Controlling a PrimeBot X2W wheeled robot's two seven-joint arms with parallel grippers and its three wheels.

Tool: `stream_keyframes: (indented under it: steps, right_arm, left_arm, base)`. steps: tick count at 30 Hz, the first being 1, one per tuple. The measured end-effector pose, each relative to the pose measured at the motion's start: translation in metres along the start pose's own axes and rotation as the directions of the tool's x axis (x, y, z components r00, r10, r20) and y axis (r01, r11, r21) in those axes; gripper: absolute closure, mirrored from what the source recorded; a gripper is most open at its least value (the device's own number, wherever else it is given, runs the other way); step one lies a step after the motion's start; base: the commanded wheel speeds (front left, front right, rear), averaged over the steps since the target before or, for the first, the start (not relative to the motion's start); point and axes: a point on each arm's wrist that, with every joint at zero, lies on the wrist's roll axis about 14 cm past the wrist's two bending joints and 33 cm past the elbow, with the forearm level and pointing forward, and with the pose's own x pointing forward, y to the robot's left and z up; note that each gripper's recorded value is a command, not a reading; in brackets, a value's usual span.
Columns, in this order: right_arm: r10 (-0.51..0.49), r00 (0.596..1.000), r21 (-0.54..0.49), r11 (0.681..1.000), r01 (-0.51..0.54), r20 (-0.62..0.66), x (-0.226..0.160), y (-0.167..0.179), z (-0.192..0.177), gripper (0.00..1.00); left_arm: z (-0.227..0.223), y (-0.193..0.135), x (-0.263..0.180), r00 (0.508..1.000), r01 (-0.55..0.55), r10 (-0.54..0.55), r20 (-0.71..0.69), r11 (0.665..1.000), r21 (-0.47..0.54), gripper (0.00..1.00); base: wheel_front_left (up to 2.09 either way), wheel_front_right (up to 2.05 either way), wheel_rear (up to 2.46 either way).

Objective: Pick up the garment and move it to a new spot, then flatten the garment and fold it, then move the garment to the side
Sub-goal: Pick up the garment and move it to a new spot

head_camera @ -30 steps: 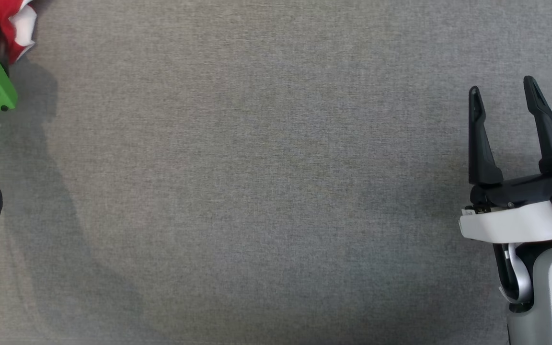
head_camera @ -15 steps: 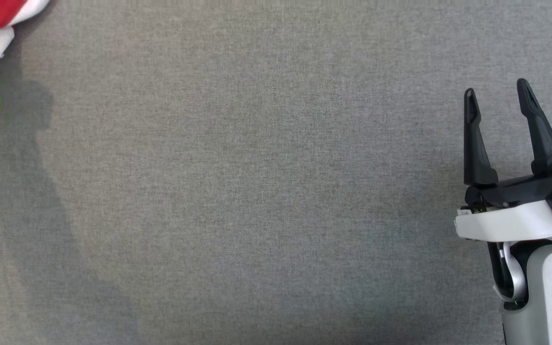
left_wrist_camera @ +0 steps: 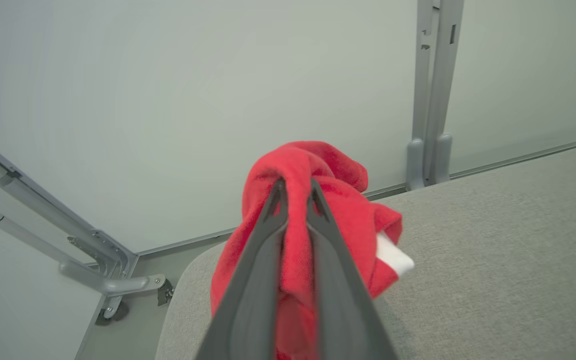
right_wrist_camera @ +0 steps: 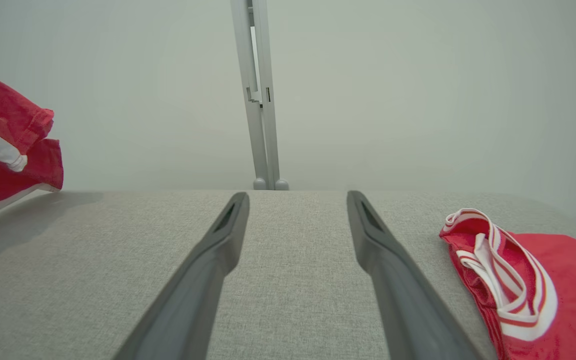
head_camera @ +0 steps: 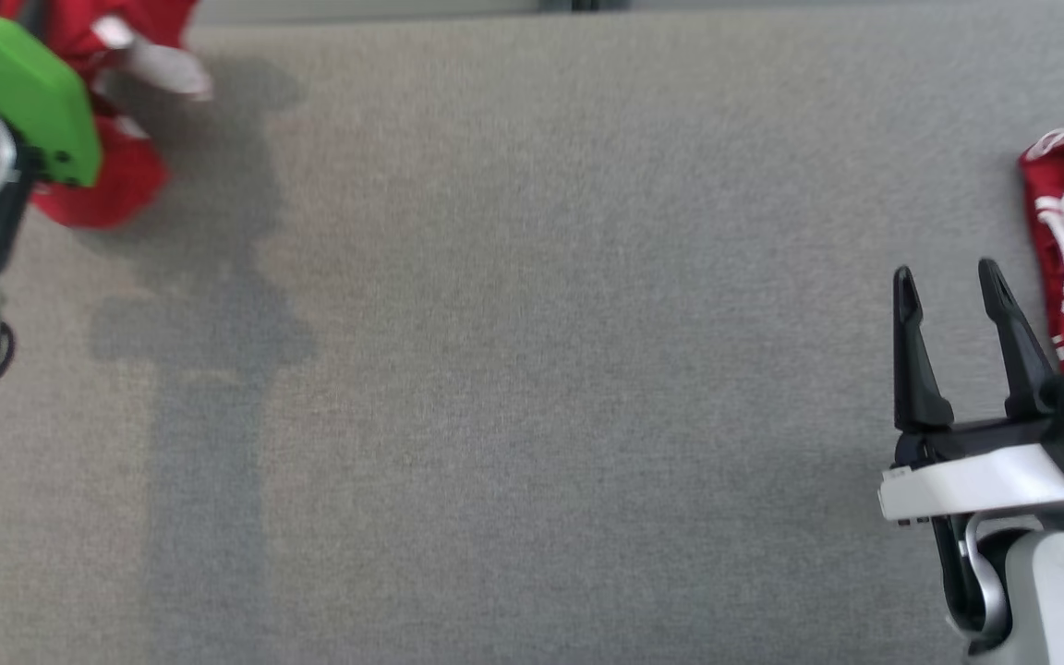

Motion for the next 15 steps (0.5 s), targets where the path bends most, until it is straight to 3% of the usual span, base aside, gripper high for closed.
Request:
stream_keyframes:
  steps: [3,7,10,15]
  right_arm:
    - [-0.03,0.999,0.0,1.0,0.03,0.028,-0.016,-0.008,0.016,0.0]
    - [-0.074,0.995,-0.007,0.997,0.075,0.074,-0.039,-0.021,0.037,0.0]
    - [-0.108,0.99,-0.008,0.994,0.11,0.093,-0.054,-0.031,0.047,0.0]
    - [-0.164,0.979,-0.003,0.986,0.166,0.118,-0.072,-0.048,0.057,0.0]
  left_arm:
    - [0.041,-0.037,-0.015,0.991,0.105,-0.109,0.073,0.993,0.059,1.0]
    - [0.086,-0.1,-0.045,0.945,0.268,-0.289,0.156,0.953,0.142,1.0]
    - [0.105,-0.152,-0.065,0.881,0.401,-0.432,0.191,0.898,0.18,1.0]
    - [0.12,-0.236,-0.099,0.73,0.621,-0.644,0.229,0.765,0.171,1.0]
  base:
    - [0.0,0.0,0.0]
    - [0.0,0.0,0.0]
    - [0.0,0.0,0.0]
    - [0.0,0.0,0.0]
